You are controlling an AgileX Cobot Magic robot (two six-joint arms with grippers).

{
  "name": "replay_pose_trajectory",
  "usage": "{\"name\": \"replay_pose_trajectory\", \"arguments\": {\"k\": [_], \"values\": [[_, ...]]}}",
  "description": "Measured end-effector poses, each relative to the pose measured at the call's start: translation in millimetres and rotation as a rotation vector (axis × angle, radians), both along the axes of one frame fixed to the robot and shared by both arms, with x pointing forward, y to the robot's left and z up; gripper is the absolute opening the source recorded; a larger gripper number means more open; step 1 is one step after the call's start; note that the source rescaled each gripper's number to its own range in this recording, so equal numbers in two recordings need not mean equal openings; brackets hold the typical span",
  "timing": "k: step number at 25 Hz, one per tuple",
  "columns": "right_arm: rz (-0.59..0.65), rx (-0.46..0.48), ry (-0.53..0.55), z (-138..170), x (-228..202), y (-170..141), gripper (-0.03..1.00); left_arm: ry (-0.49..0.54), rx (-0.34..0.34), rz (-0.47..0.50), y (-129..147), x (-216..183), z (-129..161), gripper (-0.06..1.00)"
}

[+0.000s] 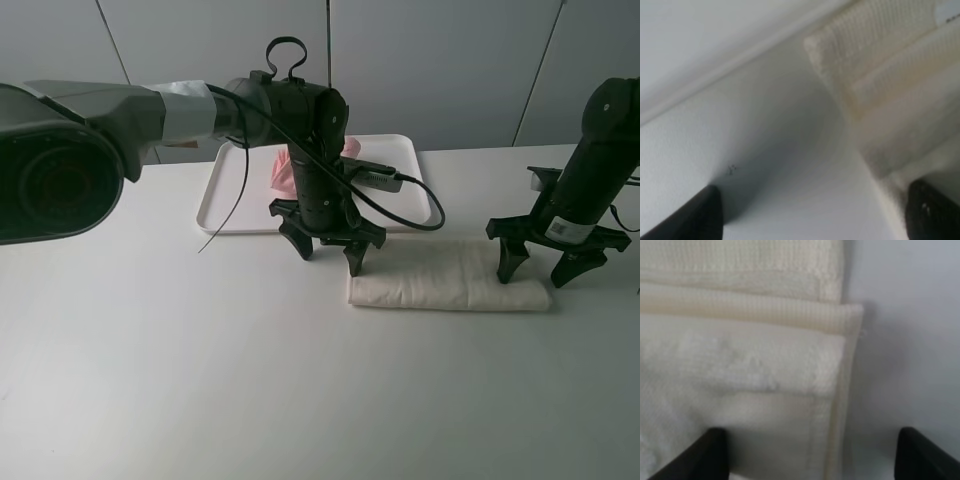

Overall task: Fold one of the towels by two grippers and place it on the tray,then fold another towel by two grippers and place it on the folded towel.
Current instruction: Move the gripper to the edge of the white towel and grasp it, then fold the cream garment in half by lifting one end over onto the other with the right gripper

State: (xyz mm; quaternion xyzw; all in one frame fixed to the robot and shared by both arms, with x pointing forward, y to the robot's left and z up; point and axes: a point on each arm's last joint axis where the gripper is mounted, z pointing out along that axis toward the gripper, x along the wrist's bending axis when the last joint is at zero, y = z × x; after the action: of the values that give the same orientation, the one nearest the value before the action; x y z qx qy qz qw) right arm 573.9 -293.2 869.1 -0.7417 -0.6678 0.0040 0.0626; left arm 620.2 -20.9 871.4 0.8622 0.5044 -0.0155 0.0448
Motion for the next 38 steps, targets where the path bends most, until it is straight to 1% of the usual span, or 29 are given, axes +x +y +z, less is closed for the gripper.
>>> {"name": "replay_pose_trajectory", "arguments": {"k": [1, 2, 4, 7, 8, 9, 10, 19, 21, 24, 30, 36, 38], "values": [[0.000, 0.000, 0.007, -2, 0, 0, 0.72, 0.000, 0.000, 0.000, 0, 0, 0, 0.95], [-0.002, 0.001, 0.009, -2, 0, -1, 0.67, 0.000, 0.000, 0.000, 0, 0, 0, 0.95], [-0.004, 0.003, 0.013, -3, 0, -1, 0.54, 0.000, 0.000, 0.000, 0, 0, 0, 0.95], [-0.015, 0.029, 0.015, -4, 0, 2, 0.25, -0.001, 0.001, -0.001, 0, 0, 0, 0.95], [-0.021, 0.040, 0.017, -4, 0, 3, 0.14, -0.001, 0.001, -0.001, 0, 0, 0, 0.95], [-0.019, 0.043, 0.018, -4, 1, 3, 0.05, -0.001, 0.001, -0.001, 0, 0, 0, 0.95], [-0.018, 0.045, 0.017, -4, 1, 3, 0.04, -0.001, 0.001, -0.001, 0, 0, 0, 0.95], [0.003, 0.056, 0.004, 2, 0, 4, 0.04, -0.001, 0.001, -0.001, 0, 0, 0, 0.95], [0.001, 0.061, -0.005, 8, -2, 5, 0.04, -0.001, 0.001, -0.001, 0, 0, 0, 0.95], [0.004, 0.099, -0.031, 25, -3, 8, 0.04, -0.001, 0.001, -0.001, 0, 0, 0, 0.95], [-0.008, 0.249, -0.051, 52, -9, 21, 0.04, -0.001, 0.001, -0.001, 0, 0, 0, 0.95], [-0.044, 0.493, -0.090, 67, -5, 41, 0.04, -0.001, 0.001, -0.001, 0, 0, 0, 0.95], [-0.047, 0.551, -0.117, 70, -3, 45, 0.04, -0.001, 0.001, -0.001, 0, 0, 0, 0.95]]}}
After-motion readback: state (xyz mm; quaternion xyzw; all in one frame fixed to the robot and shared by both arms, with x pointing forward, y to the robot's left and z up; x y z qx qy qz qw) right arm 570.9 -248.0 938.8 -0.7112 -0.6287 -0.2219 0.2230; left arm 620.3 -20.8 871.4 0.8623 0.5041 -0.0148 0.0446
